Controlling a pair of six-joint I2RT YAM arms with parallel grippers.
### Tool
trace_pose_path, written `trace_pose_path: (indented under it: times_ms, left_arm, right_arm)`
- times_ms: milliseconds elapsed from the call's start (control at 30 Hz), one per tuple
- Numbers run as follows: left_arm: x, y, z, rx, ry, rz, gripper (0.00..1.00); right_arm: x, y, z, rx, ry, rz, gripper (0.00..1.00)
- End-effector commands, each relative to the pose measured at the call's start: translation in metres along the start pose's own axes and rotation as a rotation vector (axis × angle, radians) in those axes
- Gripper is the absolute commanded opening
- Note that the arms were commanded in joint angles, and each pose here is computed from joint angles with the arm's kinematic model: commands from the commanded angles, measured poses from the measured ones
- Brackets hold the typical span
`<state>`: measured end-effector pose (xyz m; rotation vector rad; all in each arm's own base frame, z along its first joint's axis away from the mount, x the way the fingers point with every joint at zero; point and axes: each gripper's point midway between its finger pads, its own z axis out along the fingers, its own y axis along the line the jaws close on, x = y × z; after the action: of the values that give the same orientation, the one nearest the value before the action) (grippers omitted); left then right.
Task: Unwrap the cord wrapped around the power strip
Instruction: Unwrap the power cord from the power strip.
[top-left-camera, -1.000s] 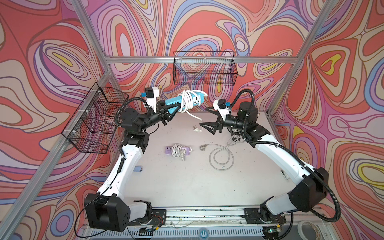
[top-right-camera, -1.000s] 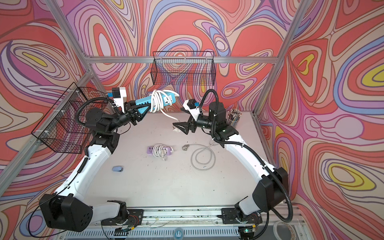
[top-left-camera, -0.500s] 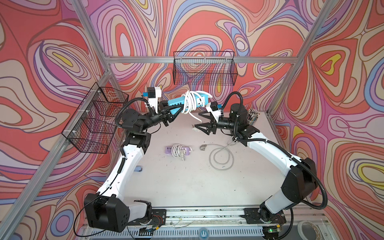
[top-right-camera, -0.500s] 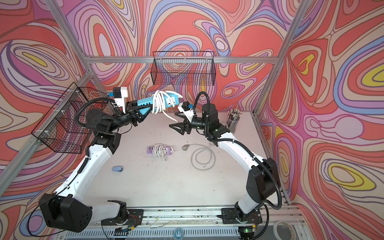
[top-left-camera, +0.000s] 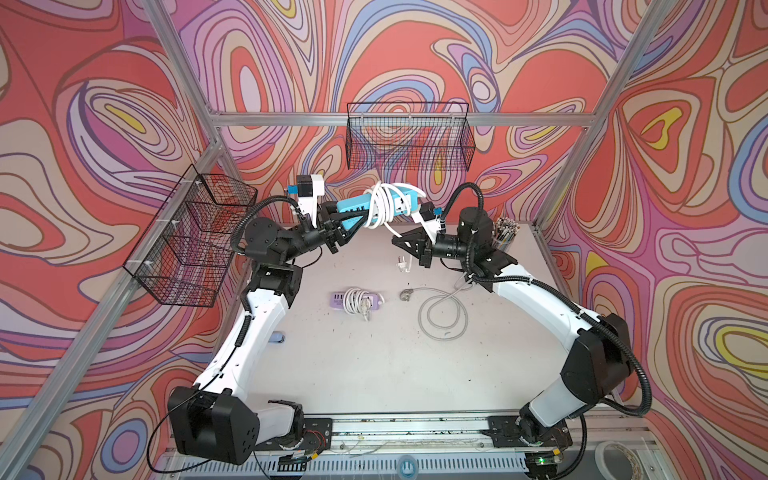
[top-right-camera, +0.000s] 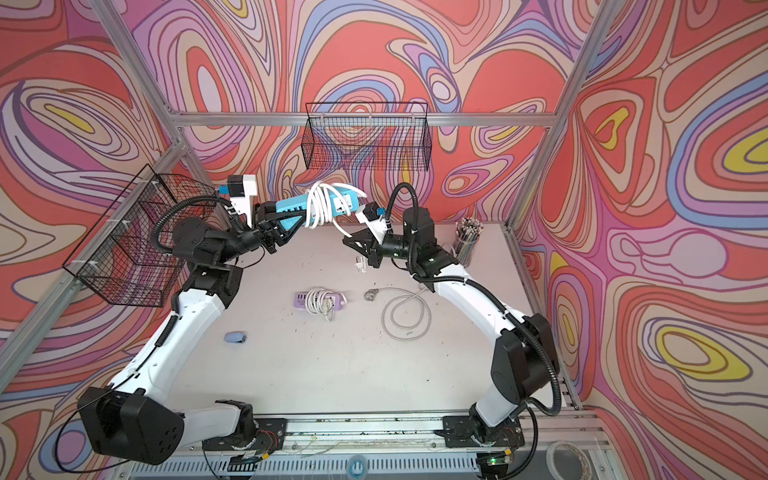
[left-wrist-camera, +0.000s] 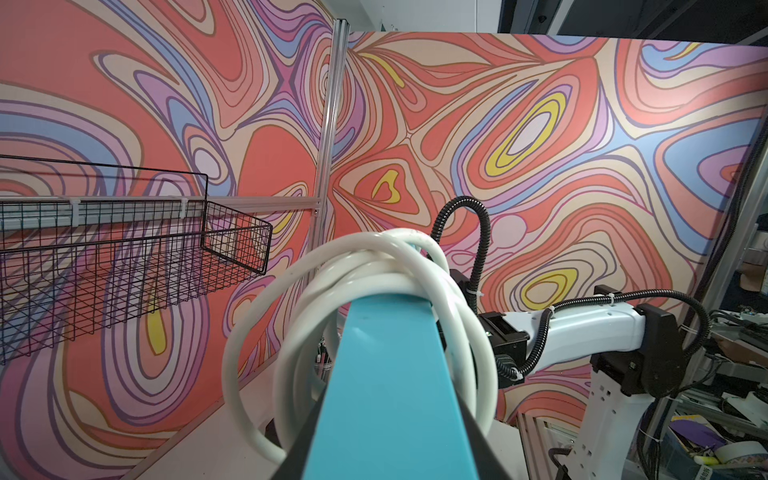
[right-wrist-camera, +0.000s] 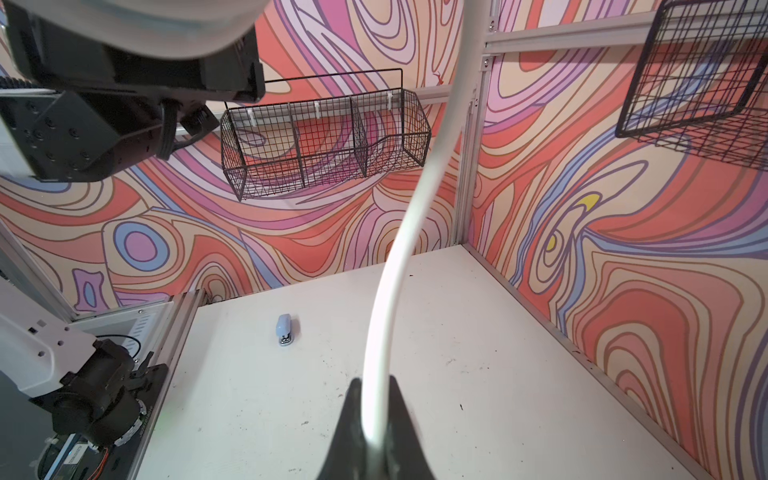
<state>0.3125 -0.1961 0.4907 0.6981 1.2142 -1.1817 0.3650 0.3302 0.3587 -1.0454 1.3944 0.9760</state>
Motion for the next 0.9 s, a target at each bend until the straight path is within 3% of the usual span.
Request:
trace_pose_path:
  times_ms: [0,233,467,667,867]
  left_arm:
    - [-0.028,-0.02,0.001,0.037,-0.049,0.112,0.0]
    - [-0.006,-0.009,0.013,0.077,0.017,0.05,0.0]
    - [0.025,-0.006,0.03,0.109,0.089,-0.003,0.0]
    - [0.034,0.008,0.03,0.037,0.106,0.015,0.0]
    - [0.035,0.02,0.024,-0.049,0.103,0.055,0.0]
  right_arm:
    - [-0.017,-0.008,-0.015,0.054,-0.03,-0.013,0.0]
    - [-0.055,-0.048,-0.041,0.194,-0.059,-0.048,0.0]
    - [-0.124,-0.075,-0.07,0.317,-0.125,-0.141,0.0]
    - [-0.169,-0.041,-0.098,0.32,-0.16,-0.222,0.0]
    - [-0.157,0.004,-0.124,0.295,-0.116,-0.208,0.0]
